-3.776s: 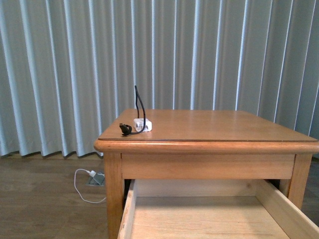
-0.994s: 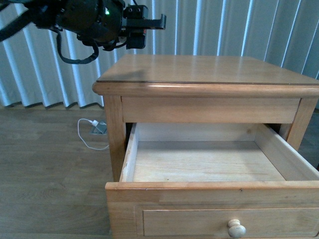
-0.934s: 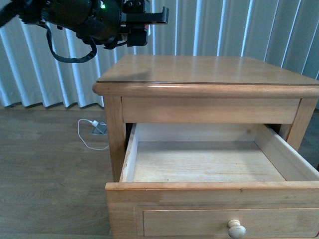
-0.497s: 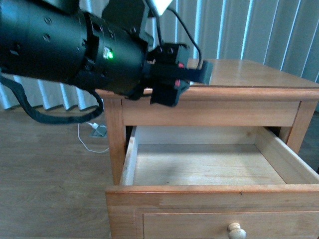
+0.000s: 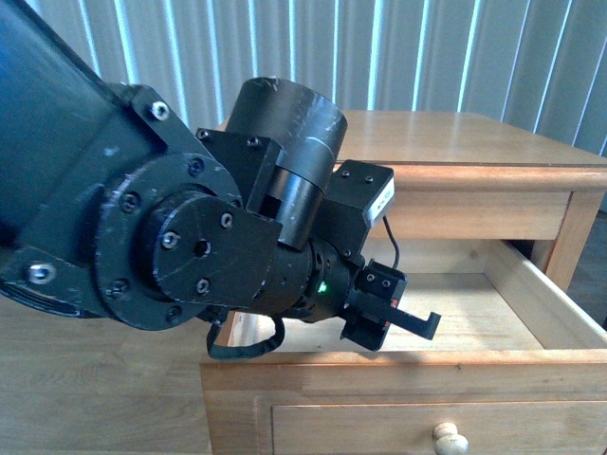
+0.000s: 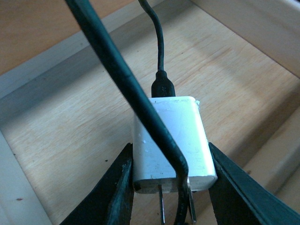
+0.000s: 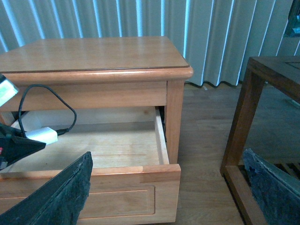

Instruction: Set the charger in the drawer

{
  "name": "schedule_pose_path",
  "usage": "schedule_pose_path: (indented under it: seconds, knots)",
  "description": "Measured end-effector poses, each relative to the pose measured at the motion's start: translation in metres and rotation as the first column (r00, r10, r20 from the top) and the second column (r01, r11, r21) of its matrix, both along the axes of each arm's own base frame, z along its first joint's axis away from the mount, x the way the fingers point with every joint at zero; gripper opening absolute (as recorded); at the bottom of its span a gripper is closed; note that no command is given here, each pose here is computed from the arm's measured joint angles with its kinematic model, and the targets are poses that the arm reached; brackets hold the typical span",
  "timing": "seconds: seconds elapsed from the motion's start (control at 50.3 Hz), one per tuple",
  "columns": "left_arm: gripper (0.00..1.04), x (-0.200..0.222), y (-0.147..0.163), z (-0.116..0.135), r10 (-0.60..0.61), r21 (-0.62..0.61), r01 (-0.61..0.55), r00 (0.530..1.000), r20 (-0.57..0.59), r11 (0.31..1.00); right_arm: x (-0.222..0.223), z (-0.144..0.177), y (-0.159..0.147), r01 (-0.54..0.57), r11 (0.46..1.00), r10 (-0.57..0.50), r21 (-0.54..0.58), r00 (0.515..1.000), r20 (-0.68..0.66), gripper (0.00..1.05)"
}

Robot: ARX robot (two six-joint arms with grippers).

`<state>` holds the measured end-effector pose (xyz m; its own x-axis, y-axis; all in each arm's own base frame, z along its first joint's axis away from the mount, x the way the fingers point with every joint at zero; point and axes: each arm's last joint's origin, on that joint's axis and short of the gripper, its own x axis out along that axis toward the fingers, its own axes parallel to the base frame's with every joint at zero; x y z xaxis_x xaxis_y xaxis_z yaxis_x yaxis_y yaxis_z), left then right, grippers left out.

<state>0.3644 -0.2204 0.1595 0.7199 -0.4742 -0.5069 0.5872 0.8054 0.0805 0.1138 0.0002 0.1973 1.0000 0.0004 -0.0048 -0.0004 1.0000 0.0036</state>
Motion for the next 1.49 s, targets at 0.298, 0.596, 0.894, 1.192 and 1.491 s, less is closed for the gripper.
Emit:
schedule_pose_path:
  seconds: [0.298, 0.596, 0.894, 1.192, 1.491]
  knots:
    - [0.62, 0.009, -0.007, -0.006, 0.008, 0.044, -0.008, 1.0, -0.002, 0.999, 0.0, 0.0, 0.0, 0.0, 1.0, 0.0, 0.0, 1.0, 0.0, 0.96]
    - [1.0, -0.007, 0.0, 0.014, -0.008, 0.032, 0.006, 0.998, 0.06, 0.999, 0.0, 0.0, 0.0, 0.0, 1.0, 0.0, 0.0, 1.0, 0.0, 0.96]
    - [0.99, -0.043, 0.049, 0.08, 0.113, -0.08, -0.096, 0.963, 0.245, 0.992, 0.0, 0.0, 0.0, 0.0, 1.0, 0.0, 0.0, 1.0, 0.0, 0.96]
    - [0.99, -0.094, 0.137, 0.118, 0.395, -0.21, -0.339, 0.847, 0.356, 0.917, 0.0, 0.0, 0.0, 0.0, 1.0, 0.0, 0.0, 1.0, 0.0, 0.96]
    - [0.99, -0.192, 0.199, 0.108, 0.607, -0.273, -0.543, 0.713, 0.351, 0.795, 0.0, 0.0, 0.0, 0.0, 1.0, 0.0, 0.0, 1.0, 0.0, 0.96]
